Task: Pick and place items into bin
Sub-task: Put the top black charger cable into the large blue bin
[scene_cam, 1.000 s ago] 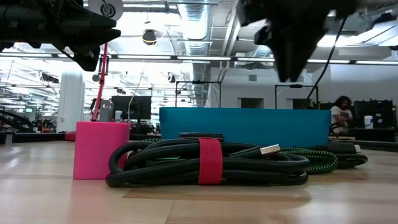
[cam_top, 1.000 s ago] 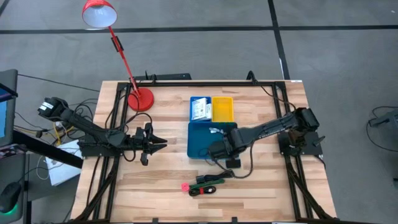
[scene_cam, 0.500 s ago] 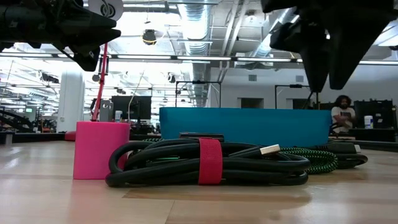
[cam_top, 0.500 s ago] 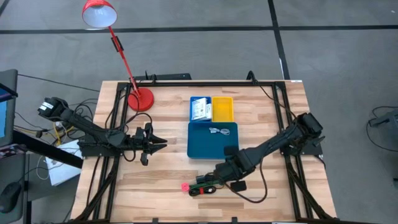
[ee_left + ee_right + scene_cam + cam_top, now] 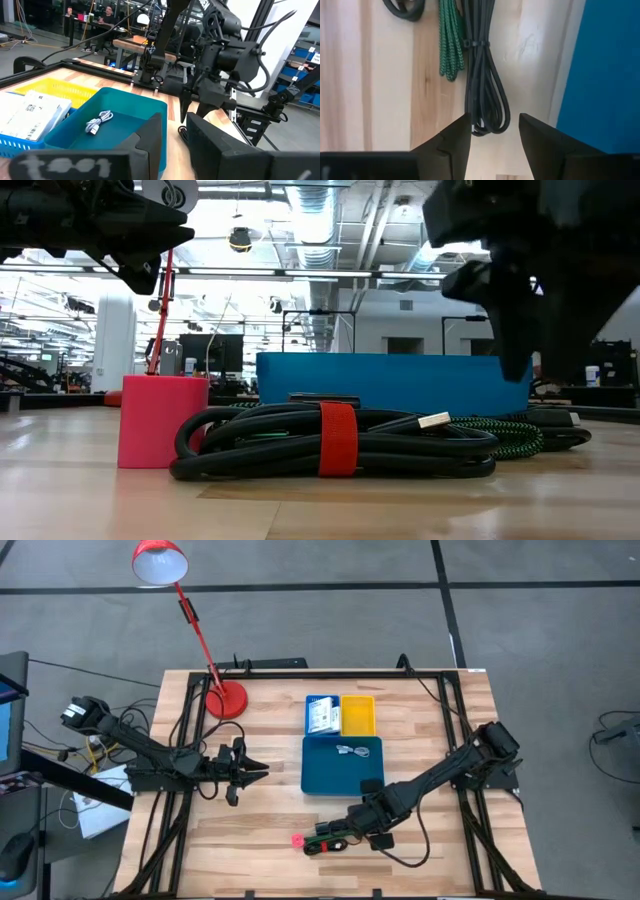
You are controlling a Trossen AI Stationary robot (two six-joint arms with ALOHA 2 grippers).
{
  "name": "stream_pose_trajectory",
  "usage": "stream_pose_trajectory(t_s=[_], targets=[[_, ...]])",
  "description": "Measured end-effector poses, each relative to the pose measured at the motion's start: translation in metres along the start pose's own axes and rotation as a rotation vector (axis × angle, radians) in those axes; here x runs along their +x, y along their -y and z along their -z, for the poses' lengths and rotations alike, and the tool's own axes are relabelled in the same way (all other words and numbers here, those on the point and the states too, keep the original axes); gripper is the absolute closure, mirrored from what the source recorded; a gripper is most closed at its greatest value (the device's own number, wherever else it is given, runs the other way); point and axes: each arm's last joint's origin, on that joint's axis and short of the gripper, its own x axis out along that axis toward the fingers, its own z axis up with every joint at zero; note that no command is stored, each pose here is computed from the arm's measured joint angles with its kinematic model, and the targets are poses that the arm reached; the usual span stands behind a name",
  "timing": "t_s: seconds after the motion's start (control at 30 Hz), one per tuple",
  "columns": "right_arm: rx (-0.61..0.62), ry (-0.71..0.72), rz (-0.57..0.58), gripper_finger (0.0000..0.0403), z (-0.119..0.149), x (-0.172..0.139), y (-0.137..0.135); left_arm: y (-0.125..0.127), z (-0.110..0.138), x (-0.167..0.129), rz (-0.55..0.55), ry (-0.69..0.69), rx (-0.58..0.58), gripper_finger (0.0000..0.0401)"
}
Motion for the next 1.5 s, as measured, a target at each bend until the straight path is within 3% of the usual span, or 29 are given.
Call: stream_pose_trajectory(t_s=[0.43, 0.8, 1.0, 1.2, 1.5], targets=[[0.003, 0.056, -0.071, 0.025, 0.003, 0.018, -0.002, 0.0, 0.0, 0.0, 0.0, 0.0, 0.001, 0.0324], [0.003, 0.055, -0.066, 0.0259, 0.014, 0.034, 0.0, 0.0, 0.0, 0.0, 0.001, 0.0, 0.0, 0.0324], [0.005, 0.054, -0.066, 0.0296, 0.014, 0.034, 0.001, 0.0, 0.0, 0.0, 0.0, 0.0, 0.0, 0.0324], [0.024, 0.054, -0.071, 0.0371, 0.014, 0.033, 0.001, 0.0, 0.0, 0.0, 0.001, 0.0, -0.001, 0.0324], [0.067, 0.054, -0.067, 0.0381, 0.016, 0.032, -0.004, 0.0, 0.0, 0.0, 0.0, 0.0, -0.001, 0.0324]])
